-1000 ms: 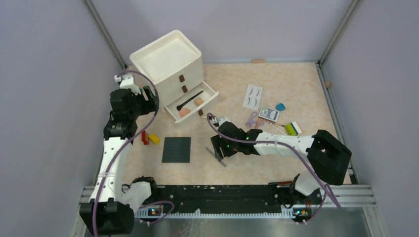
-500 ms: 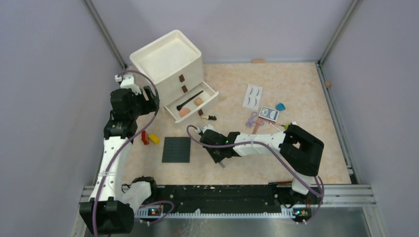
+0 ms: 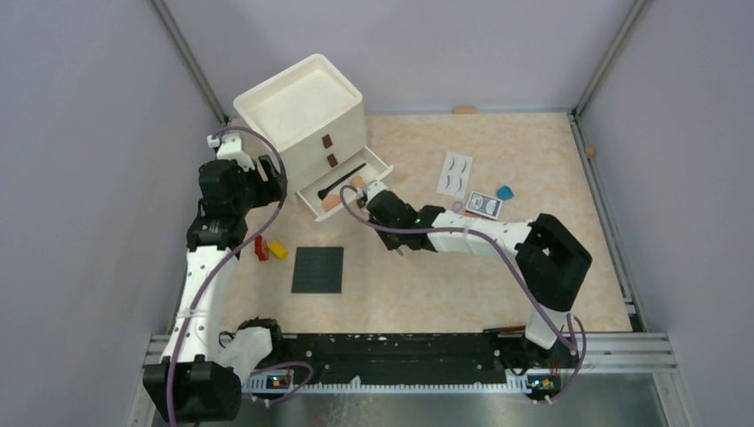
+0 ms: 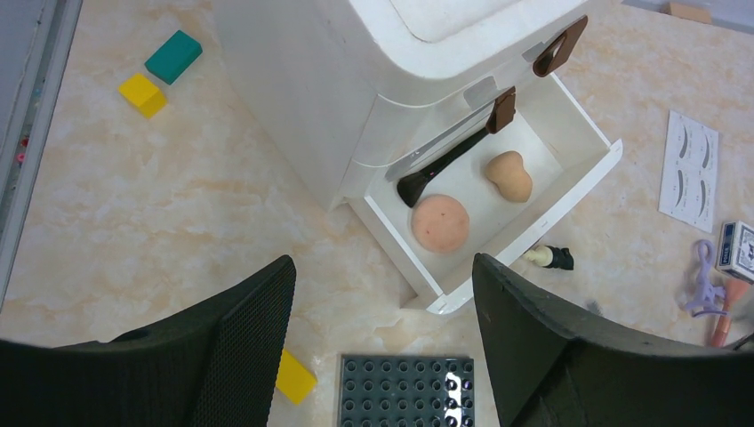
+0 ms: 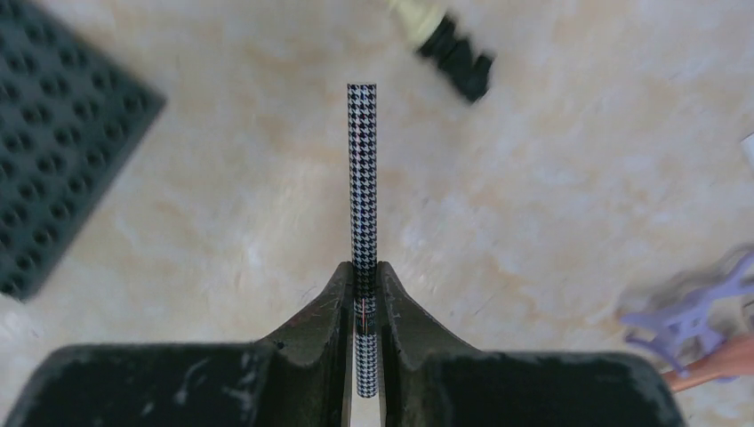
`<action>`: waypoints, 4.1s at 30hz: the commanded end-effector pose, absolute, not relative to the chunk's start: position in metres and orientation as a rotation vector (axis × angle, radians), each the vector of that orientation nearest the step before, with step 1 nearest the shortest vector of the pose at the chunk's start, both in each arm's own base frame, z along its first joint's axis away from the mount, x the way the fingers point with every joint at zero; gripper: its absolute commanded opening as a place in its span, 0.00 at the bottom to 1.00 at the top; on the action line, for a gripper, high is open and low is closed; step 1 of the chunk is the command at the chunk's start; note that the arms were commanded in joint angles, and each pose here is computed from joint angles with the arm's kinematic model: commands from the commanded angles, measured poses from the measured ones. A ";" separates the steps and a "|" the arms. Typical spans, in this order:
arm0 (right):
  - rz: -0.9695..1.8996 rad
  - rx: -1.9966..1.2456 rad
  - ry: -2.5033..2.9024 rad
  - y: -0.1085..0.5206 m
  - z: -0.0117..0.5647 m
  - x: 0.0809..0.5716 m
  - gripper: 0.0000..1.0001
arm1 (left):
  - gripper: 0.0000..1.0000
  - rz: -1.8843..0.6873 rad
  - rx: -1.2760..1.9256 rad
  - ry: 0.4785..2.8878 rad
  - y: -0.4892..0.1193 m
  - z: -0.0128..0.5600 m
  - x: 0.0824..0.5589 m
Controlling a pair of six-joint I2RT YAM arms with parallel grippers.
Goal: Organize the makeup
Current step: Pick up the makeup from the center of the board, then place the makeup in the drawer, then pick up the makeup brush from the center of the board.
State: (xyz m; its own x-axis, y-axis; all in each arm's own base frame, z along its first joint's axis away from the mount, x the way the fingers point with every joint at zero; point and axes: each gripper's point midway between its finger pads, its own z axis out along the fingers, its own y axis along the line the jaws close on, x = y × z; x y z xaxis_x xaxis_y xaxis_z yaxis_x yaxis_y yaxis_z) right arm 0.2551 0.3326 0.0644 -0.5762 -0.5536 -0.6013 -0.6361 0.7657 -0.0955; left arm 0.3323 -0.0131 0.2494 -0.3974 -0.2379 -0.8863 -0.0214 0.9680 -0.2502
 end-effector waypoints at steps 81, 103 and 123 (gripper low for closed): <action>0.229 0.437 2.333 0.135 0.056 0.323 0.35 | 0.78 -0.269 -0.174 1.936 -0.018 0.259 0.338; 0.238 0.447 2.257 0.130 0.087 0.336 0.32 | 0.77 -0.270 -0.174 1.942 -0.018 0.257 0.338; 0.188 0.474 2.332 0.132 0.047 0.351 0.33 | 0.77 -0.262 -0.178 1.943 -0.016 0.256 0.338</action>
